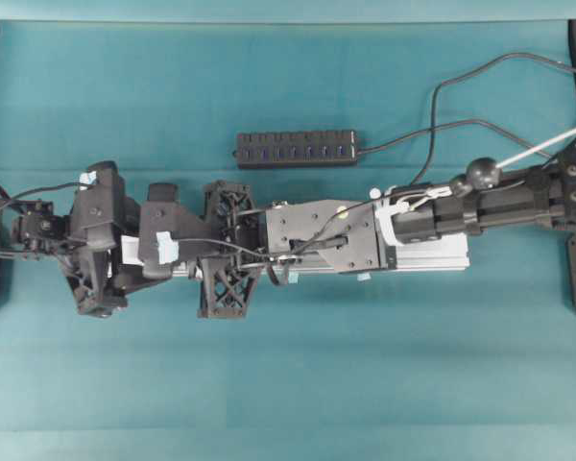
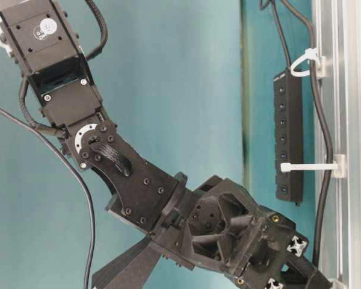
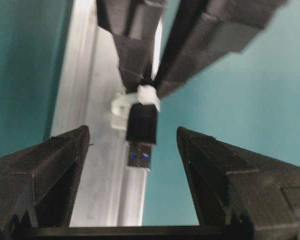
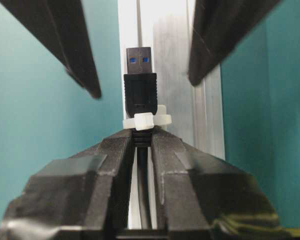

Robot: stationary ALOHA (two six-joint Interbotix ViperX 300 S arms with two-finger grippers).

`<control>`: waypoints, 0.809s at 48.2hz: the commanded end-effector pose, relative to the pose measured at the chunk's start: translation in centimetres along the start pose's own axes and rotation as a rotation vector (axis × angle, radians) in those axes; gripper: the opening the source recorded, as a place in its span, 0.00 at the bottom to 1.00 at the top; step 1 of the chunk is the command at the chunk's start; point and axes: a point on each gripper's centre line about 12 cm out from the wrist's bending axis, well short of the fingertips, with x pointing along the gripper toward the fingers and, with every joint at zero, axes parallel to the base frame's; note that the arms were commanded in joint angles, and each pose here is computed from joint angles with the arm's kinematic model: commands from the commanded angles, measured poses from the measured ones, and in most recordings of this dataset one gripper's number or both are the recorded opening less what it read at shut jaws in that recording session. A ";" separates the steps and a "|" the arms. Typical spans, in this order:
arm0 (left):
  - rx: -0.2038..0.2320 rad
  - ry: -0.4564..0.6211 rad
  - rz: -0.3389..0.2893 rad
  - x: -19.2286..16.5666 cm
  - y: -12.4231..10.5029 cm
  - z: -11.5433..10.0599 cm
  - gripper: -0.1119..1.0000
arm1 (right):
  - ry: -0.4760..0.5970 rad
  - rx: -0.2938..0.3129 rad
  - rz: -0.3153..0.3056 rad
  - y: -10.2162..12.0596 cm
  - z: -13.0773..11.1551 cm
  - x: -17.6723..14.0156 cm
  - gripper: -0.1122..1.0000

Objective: Pass the USB cable through three rings with both arms.
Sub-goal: 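Reach the left gripper to the plug tip beyond the leftmost ring and grasp it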

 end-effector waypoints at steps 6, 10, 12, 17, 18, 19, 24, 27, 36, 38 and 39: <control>0.001 -0.021 -0.002 0.2 0.0 0.4 0.79 | -0.037 -0.001 0.008 0.3 0.9 -0.8 0.05; 0.001 -0.008 0.000 0.4 0.1 0.1 0.79 | -0.043 -0.001 0.008 0.3 1.0 -0.8 0.05; 0.001 -0.005 0.001 0.5 0.1 0.1 0.79 | -0.043 -0.001 0.008 0.3 1.0 -0.8 0.05; 0.001 -0.011 0.000 0.7 0.0 0.3 0.79 | -0.044 -0.001 0.009 0.3 1.0 -0.8 0.05; 0.001 -0.012 -0.001 0.7 0.0 0.3 0.79 | -0.044 -0.001 0.009 0.3 1.0 -0.8 0.05; 0.001 -0.015 -0.001 0.7 0.0 0.4 0.79 | -0.043 -0.001 0.008 0.3 1.0 -0.8 0.05; 0.001 -0.021 -0.002 0.9 0.0 0.4 0.79 | -0.043 -0.001 0.008 0.3 1.0 -0.8 0.05; 0.003 -0.021 -0.002 1.0 0.0 0.4 0.78 | -0.043 -0.001 0.008 0.3 1.0 -0.8 0.05; 0.002 -0.027 -0.004 1.1 -0.1 0.6 0.62 | -0.043 -0.001 0.008 0.3 1.0 -0.8 0.05; 0.003 -0.032 -0.006 1.1 -0.1 0.7 0.55 | -0.043 -0.001 0.008 0.3 1.0 -0.8 0.05; 0.004 -0.035 -0.007 1.1 -0.1 0.7 0.51 | -0.043 -0.001 0.008 0.3 1.0 -0.8 0.05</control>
